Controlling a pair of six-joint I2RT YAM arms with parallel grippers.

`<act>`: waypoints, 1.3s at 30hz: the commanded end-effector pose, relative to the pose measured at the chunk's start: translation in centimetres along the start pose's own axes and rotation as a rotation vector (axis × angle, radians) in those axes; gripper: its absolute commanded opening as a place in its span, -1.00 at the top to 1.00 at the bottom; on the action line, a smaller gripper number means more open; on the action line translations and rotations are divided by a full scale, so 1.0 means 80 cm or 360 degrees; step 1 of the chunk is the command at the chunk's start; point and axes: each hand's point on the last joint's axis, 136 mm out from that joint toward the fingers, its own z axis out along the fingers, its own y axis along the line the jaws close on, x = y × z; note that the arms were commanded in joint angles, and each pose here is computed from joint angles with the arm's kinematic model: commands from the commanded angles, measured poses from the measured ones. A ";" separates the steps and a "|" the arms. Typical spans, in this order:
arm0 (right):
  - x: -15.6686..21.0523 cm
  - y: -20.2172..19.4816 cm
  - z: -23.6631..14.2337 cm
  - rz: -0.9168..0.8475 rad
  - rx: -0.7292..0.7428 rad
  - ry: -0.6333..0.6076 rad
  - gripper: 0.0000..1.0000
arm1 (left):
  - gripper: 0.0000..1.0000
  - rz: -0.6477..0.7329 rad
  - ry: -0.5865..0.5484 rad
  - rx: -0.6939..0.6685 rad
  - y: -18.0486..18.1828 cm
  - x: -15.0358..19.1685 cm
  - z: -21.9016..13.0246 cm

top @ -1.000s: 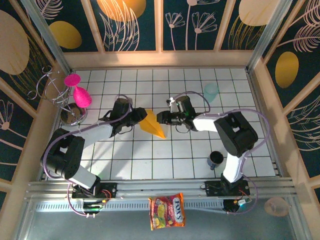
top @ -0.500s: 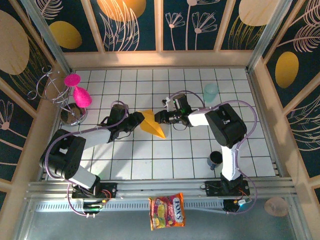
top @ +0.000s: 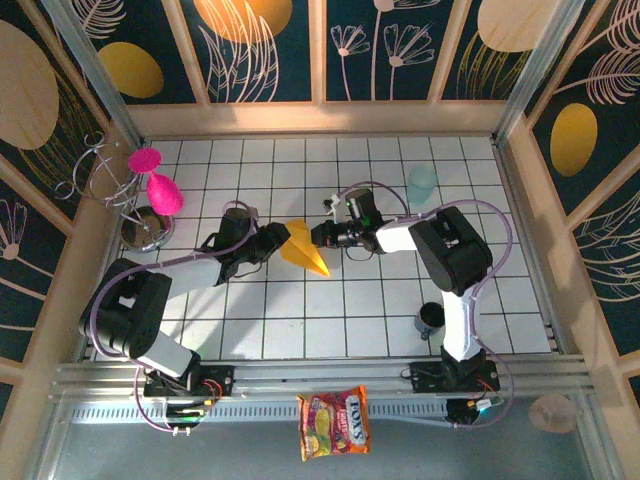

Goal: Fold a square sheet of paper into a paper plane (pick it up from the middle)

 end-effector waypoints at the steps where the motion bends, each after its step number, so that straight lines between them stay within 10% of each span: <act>1: -0.038 0.058 -0.030 -0.0106 -0.0146 -0.0176 1.00 | -0.03 0.0047 -0.0073 0.0113 -0.039 -0.018 -0.020; 20: -0.090 0.154 -0.117 0.0393 -0.0705 -0.0463 1.00 | -0.23 0.0014 -0.0047 0.0840 -0.176 -0.018 -0.066; 39: -0.088 0.151 -0.120 0.0495 -0.0771 -0.0450 1.00 | 0.53 0.0149 0.0033 0.1032 -0.209 -0.005 -0.067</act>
